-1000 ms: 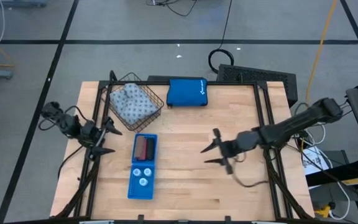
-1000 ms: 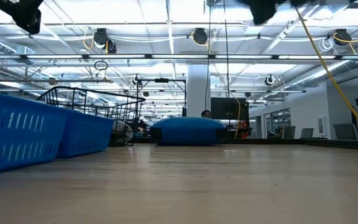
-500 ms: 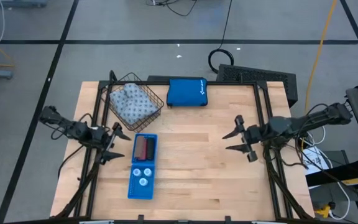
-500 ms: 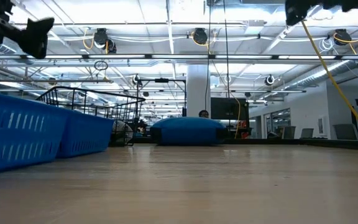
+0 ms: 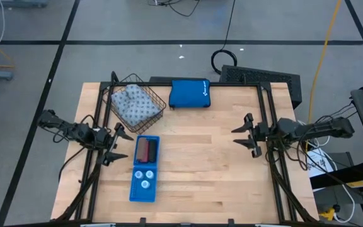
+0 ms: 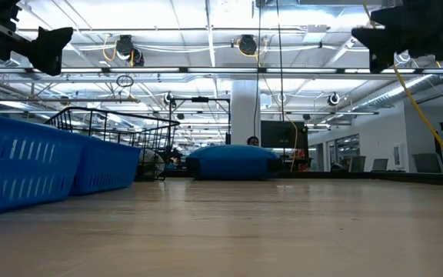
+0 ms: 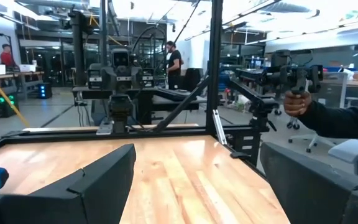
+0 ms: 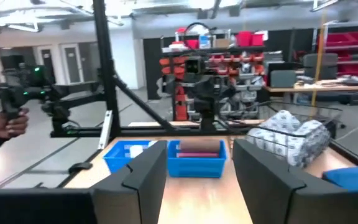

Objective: Pick & place medical supplies in basket/bin
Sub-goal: Return to Home Position

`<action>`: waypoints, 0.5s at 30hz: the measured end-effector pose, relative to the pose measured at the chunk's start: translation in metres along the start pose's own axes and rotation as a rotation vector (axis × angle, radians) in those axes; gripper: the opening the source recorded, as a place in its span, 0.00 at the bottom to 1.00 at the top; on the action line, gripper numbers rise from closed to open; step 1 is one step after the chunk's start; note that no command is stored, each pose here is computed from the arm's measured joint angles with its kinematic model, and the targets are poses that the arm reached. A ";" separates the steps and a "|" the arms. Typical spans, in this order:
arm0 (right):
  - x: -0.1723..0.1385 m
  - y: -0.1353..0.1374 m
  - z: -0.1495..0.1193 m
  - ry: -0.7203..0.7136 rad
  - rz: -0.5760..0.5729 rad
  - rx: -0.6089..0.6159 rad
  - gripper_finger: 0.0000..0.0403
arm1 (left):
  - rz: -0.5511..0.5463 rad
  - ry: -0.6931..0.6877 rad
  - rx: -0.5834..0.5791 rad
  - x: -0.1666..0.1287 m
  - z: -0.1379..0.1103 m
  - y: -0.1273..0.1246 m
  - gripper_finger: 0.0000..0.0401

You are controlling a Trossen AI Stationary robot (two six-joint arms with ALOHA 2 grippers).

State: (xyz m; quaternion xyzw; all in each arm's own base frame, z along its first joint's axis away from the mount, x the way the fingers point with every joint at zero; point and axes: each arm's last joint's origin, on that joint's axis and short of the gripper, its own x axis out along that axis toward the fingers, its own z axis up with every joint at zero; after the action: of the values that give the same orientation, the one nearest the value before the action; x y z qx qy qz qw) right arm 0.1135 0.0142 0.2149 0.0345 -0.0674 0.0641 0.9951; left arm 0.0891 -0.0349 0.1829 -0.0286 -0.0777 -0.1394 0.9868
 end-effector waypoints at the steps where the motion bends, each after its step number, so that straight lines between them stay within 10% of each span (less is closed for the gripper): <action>1: -0.001 -0.001 -0.004 -0.008 -0.009 0.005 0.43 | 0.001 0.001 0.000 0.000 0.000 0.000 0.88; 15: -0.011 -0.009 -0.027 -0.017 -0.064 -0.003 0.43 | 0.003 0.045 -0.016 0.000 -0.004 0.000 0.88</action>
State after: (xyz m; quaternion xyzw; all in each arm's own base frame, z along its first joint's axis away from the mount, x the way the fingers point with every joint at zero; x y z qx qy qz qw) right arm 0.1072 0.0062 0.1861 0.0357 -0.0746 0.0320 0.9961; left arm 0.0897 -0.0350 0.1787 -0.0334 -0.0543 -0.1391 0.9882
